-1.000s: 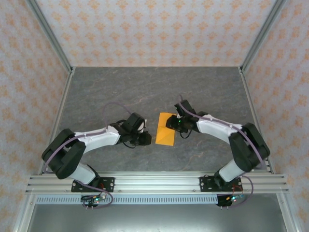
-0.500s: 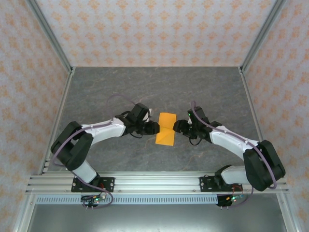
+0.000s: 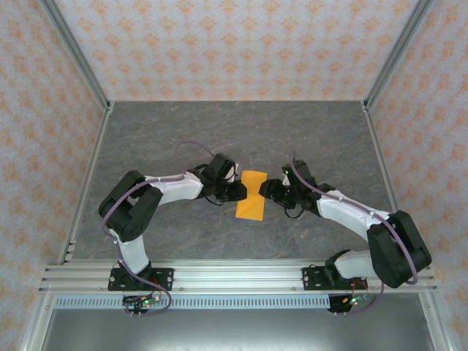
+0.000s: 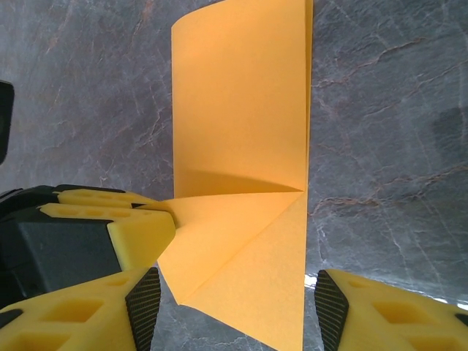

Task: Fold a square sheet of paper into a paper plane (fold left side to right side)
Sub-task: Turn over the paper at the center of the table.

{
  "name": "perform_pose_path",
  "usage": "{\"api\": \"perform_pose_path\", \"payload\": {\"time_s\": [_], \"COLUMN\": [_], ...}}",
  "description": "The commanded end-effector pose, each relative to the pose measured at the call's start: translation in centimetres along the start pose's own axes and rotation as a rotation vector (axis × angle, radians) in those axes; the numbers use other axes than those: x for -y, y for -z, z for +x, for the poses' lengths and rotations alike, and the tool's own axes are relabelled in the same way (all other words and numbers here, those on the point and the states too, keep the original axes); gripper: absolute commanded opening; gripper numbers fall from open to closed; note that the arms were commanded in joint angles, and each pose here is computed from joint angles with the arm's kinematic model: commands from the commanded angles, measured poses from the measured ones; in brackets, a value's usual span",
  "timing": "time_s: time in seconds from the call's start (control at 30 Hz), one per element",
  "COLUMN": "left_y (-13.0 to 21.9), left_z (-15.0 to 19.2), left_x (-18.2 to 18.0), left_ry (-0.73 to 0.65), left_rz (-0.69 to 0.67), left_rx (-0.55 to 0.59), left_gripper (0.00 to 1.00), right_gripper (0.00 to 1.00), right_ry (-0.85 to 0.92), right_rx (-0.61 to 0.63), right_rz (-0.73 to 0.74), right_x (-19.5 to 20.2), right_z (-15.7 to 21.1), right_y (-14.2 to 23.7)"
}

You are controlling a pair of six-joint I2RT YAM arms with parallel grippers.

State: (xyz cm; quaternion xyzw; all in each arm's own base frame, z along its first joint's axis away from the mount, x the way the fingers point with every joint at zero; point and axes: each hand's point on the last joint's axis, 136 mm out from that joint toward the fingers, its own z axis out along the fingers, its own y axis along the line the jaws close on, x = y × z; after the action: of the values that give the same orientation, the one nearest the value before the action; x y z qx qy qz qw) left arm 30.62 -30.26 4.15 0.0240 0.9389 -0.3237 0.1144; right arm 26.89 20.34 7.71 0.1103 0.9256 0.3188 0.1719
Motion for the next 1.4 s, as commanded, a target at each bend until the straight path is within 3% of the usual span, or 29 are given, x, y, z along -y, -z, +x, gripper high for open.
{"api": "perform_pose_path", "payload": {"time_s": [0.0, 0.6, 0.77, 1.0, 1.23, 1.37], "left_y": [0.9, 2.7, 2.8, 4.1, 8.5, 11.0], "left_z": [-1.3, -0.4, -0.5, -0.6, -1.3, -1.3], "left_x": [0.5, -0.7, -0.7, -1.9, -2.5, -2.7], "left_ry": [-0.018, -0.030, -0.031, -0.043, -0.007, 0.034], "left_rz": [-0.006, -0.059, -0.061, -0.137, -0.126, -0.091], "left_rx": [0.050, 0.083, 0.086, 0.117, 0.229, 0.283], "left_gripper": [0.10, 0.09, 0.11, 0.31, 0.62, 0.76], "right_gripper": [0.61, 0.60, 0.55, 0.34, 0.12, 0.06], "right_ry": [-0.007, -0.019, -0.015, 0.019, 0.074, 0.097], "right_rx": [-0.017, -0.066, -0.070, -0.073, -0.037, -0.009], "right_rz": [-0.033, -0.121, -0.176, -0.188, -0.190, -0.252], "right_x": [-0.6, -3.1, -4.1, -4.9, -5.9, -7.7], "right_z": [0.3, 0.7, 0.4, 0.1, -0.8, -1.8], "right_y": [-0.7, -4.3, -5.0, -5.0, -3.7, -2.2]}}
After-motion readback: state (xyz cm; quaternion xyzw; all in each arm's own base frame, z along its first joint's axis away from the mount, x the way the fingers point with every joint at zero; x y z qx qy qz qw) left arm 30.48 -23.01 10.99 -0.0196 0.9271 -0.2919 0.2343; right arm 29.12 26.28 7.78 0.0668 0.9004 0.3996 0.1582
